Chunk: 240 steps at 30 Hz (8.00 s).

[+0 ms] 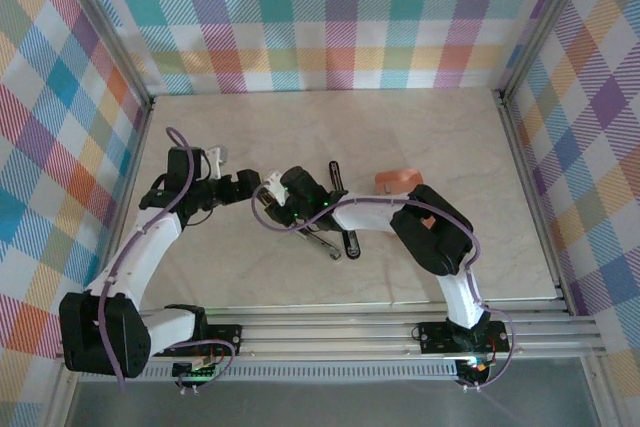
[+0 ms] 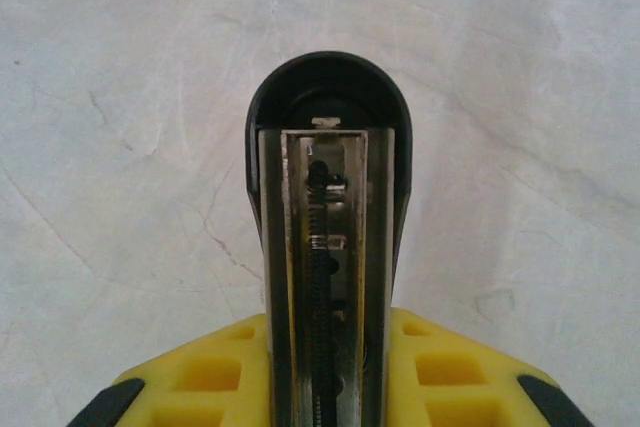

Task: Load the staples into the stapler

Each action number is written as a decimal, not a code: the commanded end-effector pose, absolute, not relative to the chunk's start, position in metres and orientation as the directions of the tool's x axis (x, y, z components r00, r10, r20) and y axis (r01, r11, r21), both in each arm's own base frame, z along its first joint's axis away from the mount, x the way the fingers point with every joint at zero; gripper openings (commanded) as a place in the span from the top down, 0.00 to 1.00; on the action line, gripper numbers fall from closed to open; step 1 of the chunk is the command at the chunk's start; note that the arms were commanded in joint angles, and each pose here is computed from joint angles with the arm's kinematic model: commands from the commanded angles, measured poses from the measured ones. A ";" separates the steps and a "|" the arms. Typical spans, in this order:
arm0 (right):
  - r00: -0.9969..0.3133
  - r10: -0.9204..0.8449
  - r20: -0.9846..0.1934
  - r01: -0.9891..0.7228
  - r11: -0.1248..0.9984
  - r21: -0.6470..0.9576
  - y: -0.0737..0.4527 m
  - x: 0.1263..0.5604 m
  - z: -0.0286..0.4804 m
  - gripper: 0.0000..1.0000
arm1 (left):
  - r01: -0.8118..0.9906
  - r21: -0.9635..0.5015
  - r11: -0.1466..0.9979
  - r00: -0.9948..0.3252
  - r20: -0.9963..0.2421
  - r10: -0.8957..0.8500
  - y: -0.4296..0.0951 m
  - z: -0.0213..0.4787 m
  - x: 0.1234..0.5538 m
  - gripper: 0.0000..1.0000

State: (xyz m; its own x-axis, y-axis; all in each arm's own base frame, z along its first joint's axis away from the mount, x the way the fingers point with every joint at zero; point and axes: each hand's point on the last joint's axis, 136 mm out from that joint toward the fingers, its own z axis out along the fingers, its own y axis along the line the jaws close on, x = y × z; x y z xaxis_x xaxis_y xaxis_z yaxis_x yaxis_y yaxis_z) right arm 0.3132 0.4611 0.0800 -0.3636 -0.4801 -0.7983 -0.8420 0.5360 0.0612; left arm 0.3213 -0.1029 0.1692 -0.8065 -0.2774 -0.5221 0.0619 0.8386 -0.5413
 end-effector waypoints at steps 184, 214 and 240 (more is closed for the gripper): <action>-0.938 0.340 0.068 0.306 0.720 0.623 0.365 0.151 0.009 0.78 | 0.569 -0.124 0.813 -0.471 -0.860 0.199 -0.174 0.172 0.220 0.59; -0.970 0.243 0.026 0.212 0.785 0.583 0.358 0.156 0.009 0.80 | 0.984 0.174 -0.022 0.096 -0.429 0.898 -0.183 0.133 0.161 0.32; -0.980 0.201 0.006 0.158 0.754 0.637 0.364 0.156 0.013 0.80 | 0.957 0.115 -0.266 0.284 -0.561 0.778 -0.212 0.099 0.182 0.46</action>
